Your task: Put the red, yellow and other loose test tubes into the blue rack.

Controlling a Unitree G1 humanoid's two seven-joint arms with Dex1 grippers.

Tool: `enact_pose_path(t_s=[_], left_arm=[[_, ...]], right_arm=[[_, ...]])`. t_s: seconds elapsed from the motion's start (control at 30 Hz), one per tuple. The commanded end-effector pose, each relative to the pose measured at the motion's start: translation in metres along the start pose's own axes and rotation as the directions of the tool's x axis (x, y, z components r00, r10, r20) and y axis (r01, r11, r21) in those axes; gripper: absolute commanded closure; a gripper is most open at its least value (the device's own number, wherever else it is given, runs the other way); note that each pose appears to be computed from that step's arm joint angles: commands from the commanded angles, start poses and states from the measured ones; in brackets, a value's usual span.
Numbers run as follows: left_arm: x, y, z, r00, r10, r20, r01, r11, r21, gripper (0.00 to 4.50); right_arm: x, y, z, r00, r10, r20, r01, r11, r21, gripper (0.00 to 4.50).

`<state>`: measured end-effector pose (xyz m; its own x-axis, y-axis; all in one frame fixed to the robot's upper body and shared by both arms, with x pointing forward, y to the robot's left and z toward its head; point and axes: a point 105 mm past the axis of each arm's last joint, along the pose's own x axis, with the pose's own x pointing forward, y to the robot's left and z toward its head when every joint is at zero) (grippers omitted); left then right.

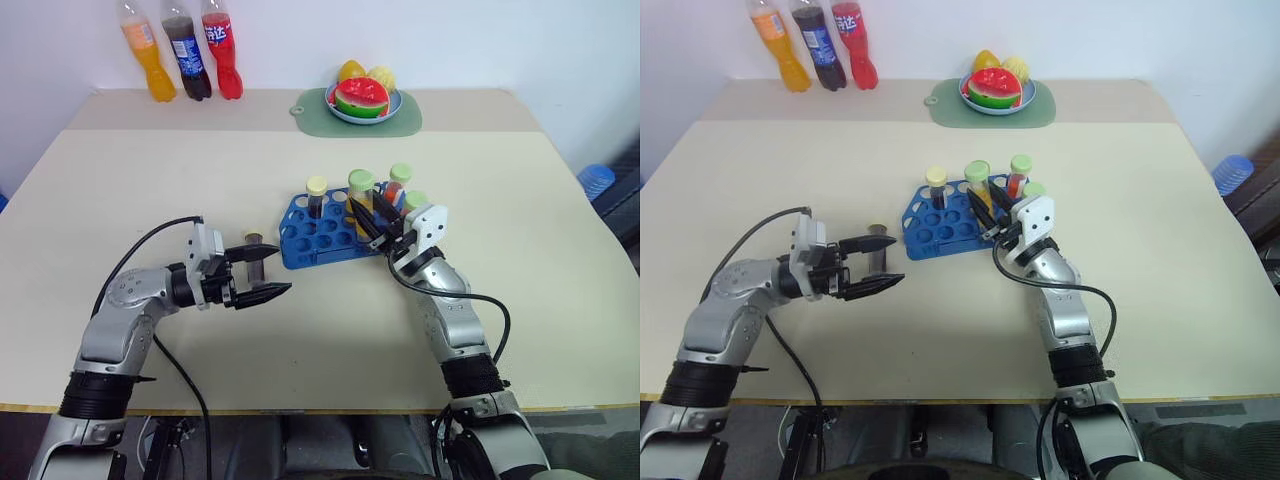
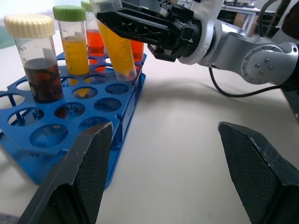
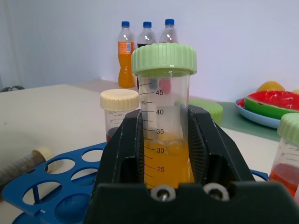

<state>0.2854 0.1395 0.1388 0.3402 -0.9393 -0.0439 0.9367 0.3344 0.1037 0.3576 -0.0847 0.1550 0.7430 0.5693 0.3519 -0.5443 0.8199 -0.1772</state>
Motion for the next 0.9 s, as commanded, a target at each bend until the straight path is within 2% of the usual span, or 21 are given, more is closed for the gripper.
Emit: enact_pose_path(t_s=[0.03, 0.2, 0.3, 0.4, 0.5, 0.67, 0.7, 0.8, 0.9], left_arm=[[-0.002, 0.002, 0.014, 0.999, 0.019, 0.03, -0.021, 0.999, 0.05, 0.77], [-0.003, 0.003, 0.015, 0.999, 0.038, 0.031, -0.04, 0.998, 0.055, 0.77], [-0.004, 0.005, 0.018, 0.996, 0.07, 0.057, -0.073, 0.997, 0.035, 0.77], [-0.005, 0.006, 0.021, 0.993, 0.098, 0.072, -0.099, 0.995, 0.016, 0.77], [-0.007, 0.009, 0.026, 0.984, 0.156, 0.089, -0.156, 0.988, -0.009, 0.77], [-0.013, 0.026, 0.036, 0.912, 0.403, 0.073, -0.403, 0.915, -0.016, 0.77], [-0.015, 0.03, 0.036, 0.892, 0.451, 0.043, -0.449, 0.893, -0.039, 0.77], [-0.03, 0.044, 0.022, 0.747, 0.632, -0.204, -0.659, 0.745, -0.105, 0.77], [-0.034, 0.041, 0.014, 0.685, 0.595, -0.421, -0.706, 0.685, -0.18, 0.77]], right_arm=[[0.0, -0.005, -0.01, 0.999, -0.041, -0.018, 0.041, 0.999, -0.005, 3.7], [0.0, -0.005, -0.018, 0.998, -0.054, -0.022, 0.054, 0.999, -0.005, 3.7], [-0.003, 0.0, -0.022, 0.999, 0.003, -0.035, -0.001, 0.998, 0.058, 3.7], [-0.008, 0.001, -0.017, 0.999, 0.027, -0.028, -0.026, 1.0, 0.015, 2.12], [-0.014, 0.003, -0.01, 0.997, 0.062, -0.036, -0.064, 0.996, -0.057, 0.73], [-0.036, 0.006, 0.003, 0.978, 0.176, -0.114, -0.19, 0.975, -0.119, 0.73], [-0.043, 0.004, 0.005, 0.972, 0.191, -0.137, -0.207, 0.972, -0.111, 0.73], [-0.079, 0.002, 0.011, 0.924, 0.285, -0.256, -0.321, 0.941, -0.111, 0.73], [-0.102, 0.0, 0.022, 0.891, 0.326, -0.317, -0.365, 0.928, -0.071, 0.73]])
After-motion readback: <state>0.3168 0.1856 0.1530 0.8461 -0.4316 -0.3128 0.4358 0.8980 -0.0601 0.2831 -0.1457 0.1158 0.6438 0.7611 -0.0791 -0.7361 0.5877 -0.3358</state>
